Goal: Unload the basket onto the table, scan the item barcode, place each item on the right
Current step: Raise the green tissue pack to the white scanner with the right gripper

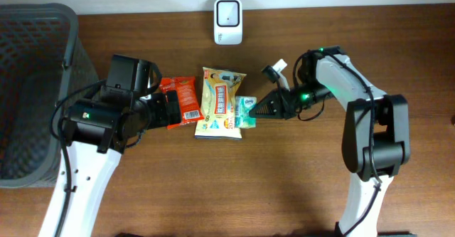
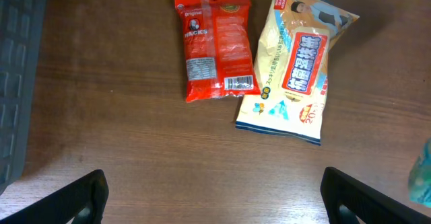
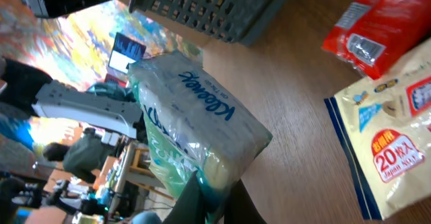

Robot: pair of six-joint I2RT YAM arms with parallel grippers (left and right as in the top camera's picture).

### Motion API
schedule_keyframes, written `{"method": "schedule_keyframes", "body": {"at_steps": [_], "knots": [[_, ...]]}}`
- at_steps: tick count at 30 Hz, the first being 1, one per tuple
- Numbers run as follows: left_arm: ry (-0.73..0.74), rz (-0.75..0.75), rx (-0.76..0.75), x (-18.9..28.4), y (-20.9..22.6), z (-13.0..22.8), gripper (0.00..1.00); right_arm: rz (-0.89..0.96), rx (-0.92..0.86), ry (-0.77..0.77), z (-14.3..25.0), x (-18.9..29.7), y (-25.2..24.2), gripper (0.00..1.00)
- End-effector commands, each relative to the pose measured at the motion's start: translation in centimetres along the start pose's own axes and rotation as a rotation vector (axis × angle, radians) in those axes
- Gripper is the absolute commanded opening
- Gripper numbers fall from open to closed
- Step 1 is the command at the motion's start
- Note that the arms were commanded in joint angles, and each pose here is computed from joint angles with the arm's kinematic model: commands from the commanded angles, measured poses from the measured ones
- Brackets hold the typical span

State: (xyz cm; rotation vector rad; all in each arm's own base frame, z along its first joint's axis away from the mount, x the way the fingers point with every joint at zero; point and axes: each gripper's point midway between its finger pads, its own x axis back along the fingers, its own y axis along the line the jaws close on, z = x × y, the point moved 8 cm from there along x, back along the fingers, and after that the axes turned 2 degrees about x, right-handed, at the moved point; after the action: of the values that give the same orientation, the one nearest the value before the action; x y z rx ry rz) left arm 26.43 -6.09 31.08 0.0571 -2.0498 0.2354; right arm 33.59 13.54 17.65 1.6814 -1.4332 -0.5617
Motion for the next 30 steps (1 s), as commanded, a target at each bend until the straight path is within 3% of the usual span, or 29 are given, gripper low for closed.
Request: {"method": "schedule_keyframes", "body": {"at_steps": [1,7,16,23,25,27,30], "knots": [[-0.017,0.002,-0.005,0.5,0.1,-0.2,0.99,-0.014,0.067,-0.003,-0.3,-0.5,0.4,0.04],[-0.017,0.002,-0.005,0.5,0.1,-0.2,0.99,-0.018,0.067,-0.011,-0.4,-0.5,0.4,0.04],[-0.017,0.002,-0.005,0.5,0.1,-0.2,0.99,-0.027,0.196,-0.119,-3.6,0.6,1.8,0.04],[-0.017,0.002,-0.005,0.5,0.1,-0.2,0.99,0.012,0.166,-0.050,-3.4,0.6,1.0,0.04],[-0.017,0.002,-0.005,0.5,0.1,-0.2,0.99,0.145,-0.006,0.053,-3.3,0.7,-1.4,0.04],[-0.017,0.002,-0.005,0.5,0.1,-0.2,0.99,0.590,-0.327,0.135,-3.8,2.0,-6.0,0.04],[-0.017,0.002,-0.005,0.5,0.1,-0.2,0.99,0.949,-0.334,0.141,-6.2,3.7,-6.8,0.04]]}}
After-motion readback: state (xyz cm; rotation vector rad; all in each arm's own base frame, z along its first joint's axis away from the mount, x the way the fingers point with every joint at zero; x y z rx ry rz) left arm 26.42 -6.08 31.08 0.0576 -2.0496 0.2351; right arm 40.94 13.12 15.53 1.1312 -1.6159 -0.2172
